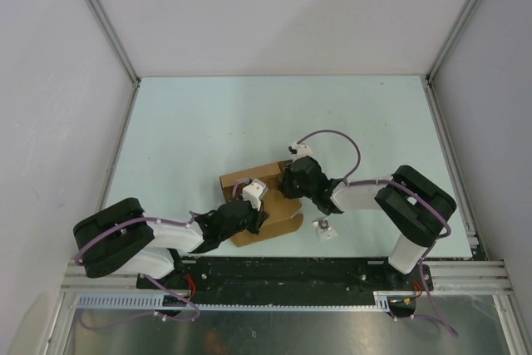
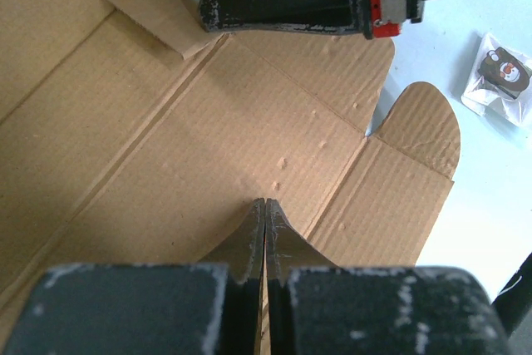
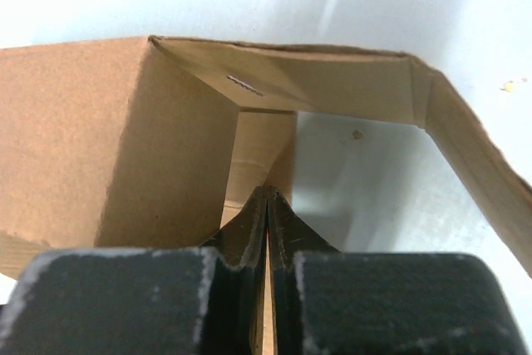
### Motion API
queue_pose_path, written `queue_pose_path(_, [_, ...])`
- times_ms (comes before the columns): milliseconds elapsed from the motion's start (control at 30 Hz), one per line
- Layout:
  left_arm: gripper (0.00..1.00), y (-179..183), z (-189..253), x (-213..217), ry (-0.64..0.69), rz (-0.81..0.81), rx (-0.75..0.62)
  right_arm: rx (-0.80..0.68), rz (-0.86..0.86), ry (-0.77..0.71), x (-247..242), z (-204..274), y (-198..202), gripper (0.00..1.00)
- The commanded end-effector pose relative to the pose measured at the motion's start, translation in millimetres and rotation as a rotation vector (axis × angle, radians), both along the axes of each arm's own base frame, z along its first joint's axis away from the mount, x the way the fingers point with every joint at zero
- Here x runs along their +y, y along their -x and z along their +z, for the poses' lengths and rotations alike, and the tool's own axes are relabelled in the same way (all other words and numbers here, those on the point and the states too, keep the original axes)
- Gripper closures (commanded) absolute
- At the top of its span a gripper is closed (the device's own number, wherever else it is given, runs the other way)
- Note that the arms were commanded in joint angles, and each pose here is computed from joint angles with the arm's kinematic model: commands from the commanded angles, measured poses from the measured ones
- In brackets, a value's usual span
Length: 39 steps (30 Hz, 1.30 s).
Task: Fold the paper box
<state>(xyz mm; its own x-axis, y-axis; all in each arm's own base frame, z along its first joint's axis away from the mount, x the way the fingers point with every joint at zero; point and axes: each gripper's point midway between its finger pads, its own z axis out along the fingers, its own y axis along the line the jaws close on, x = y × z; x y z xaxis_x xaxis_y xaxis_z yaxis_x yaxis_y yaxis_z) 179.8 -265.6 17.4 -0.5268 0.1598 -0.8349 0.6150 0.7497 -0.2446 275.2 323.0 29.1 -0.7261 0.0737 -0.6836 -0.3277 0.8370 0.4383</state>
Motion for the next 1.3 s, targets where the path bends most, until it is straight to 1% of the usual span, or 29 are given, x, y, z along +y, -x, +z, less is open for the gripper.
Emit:
queue_pose_path(0, [1.00, 1, -1, -3, -0.003, 0.002, 0.014, -0.048, -0.033, 0.080, -18, 12, -1, 0.96])
queue_pose_path(167, [1.00, 1, 0, -4, 0.000, 0.001, 0.013, -0.103, -0.076, 0.150, -41, 32, -4, 0.96])
queue_pose_path(300, [1.00, 0, 0, -5, 0.000, 0.001, 0.013, -0.158, -0.108, 0.178, -53, 50, -9, 0.95])
queue_pose_path(500, [1.00, 1, -1, -5, -0.002, -0.001, 0.018, -0.219, -0.121, 0.152, -60, 74, -20, 0.94])
queue_pose_path(933, [1.00, 0, -1, -5, -0.003, 0.000, 0.017, -0.265, -0.036, 0.043, -39, 90, -29, 0.92])
queue_pose_path(1267, [1.00, 1, -2, -5, -0.008, -0.005, 0.016, -0.226, 0.047, -0.013, -17, 81, -24, 0.92])
